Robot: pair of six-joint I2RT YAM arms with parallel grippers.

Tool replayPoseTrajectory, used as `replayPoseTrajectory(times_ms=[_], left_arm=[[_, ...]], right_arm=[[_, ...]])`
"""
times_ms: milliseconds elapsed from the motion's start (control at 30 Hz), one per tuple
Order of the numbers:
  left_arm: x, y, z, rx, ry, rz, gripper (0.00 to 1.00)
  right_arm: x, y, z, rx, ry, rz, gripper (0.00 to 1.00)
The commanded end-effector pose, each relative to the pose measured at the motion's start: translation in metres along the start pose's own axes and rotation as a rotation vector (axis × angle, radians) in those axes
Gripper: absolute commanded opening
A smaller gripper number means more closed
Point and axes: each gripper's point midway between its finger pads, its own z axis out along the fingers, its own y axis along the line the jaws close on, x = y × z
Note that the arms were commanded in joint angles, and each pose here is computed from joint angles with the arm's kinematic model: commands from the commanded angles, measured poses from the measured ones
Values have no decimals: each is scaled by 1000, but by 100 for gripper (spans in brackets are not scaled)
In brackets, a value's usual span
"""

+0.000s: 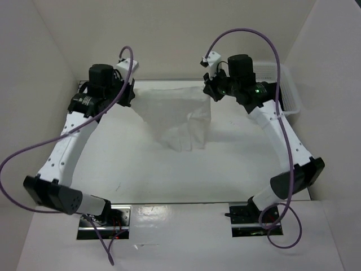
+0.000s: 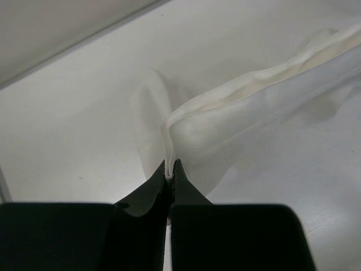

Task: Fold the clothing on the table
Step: Flatten the skirt out

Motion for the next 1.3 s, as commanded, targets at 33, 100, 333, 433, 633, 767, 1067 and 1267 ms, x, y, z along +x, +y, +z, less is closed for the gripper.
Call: replayPoseTrajectory(times_ms=[33, 100, 333, 433, 633, 767, 1067, 1267], left_arm=[[-13, 19, -45, -111, -73, 7, 0], [-20, 16, -67, -118, -118, 2, 0], [-22, 3, -136, -46, -263, 1, 0], [-13, -10, -164, 4, -297, 11, 3], [8, -28, -189, 67, -329, 18, 4], [23, -29, -180, 88, -297, -4, 5], [72, -7, -79, 144, -55, -110, 6], [101, 18, 12, 126, 109, -148, 6]], right_arm=[[-9, -7, -30, 59, -1, 8, 0], [-5, -3, -48, 11, -35, 28, 0], [-15, 45, -125, -171, -181, -59, 0], [-19, 63, -161, -250, -257, -88, 0], [-18, 82, -183, -354, -308, -93, 0], [2, 79, -163, -382, -261, -28, 0], [78, 49, -61, -379, -24, 140, 0], [127, 14, 23, -308, 87, 202, 0]])
